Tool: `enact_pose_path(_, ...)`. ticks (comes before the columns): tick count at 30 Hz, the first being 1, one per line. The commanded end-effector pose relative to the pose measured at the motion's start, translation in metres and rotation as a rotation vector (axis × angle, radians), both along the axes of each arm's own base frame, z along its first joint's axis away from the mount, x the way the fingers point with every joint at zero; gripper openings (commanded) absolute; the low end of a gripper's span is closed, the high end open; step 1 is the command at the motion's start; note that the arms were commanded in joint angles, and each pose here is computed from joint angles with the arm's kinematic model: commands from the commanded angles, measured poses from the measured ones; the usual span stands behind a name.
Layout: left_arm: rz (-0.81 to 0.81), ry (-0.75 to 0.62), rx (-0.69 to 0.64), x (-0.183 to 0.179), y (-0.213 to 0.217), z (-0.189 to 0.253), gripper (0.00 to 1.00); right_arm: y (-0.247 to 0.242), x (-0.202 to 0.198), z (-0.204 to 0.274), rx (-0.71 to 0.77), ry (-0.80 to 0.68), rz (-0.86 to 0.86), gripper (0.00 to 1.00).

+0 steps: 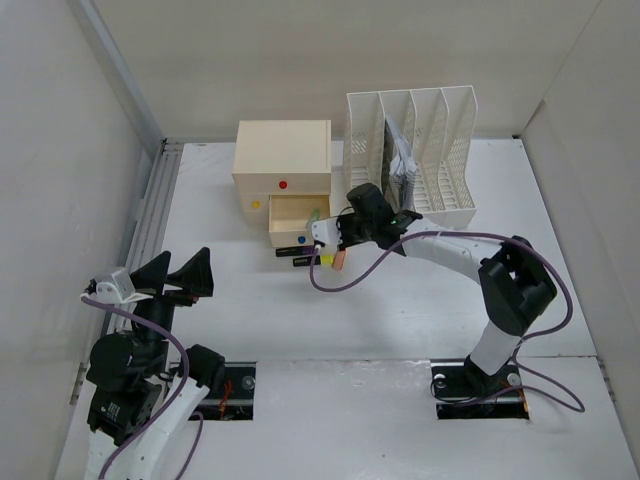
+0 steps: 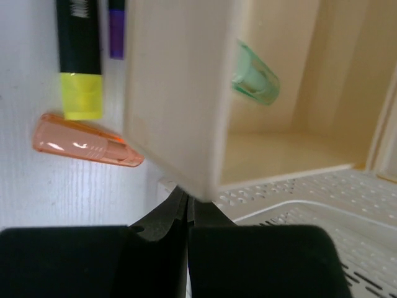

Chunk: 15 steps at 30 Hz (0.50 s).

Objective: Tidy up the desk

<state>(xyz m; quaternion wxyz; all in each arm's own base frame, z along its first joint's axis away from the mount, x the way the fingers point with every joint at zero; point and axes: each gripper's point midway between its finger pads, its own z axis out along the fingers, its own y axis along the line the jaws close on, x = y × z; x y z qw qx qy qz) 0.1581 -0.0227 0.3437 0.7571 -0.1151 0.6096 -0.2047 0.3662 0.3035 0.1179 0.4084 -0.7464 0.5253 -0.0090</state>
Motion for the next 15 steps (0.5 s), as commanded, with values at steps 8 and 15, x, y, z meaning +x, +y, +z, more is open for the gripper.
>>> enact_pose_path(8,-0.012,-0.052,-0.019,-0.003,-0.001,0.014,0.99,0.015,-0.031,-0.023,-0.121,0.033,0.316,0.00)
enact_pose_path(15,-0.010,-0.053,-0.010,-0.003,-0.001,0.013,0.99,0.019,-0.015,-0.032,-0.155,-0.065,0.274,0.00)
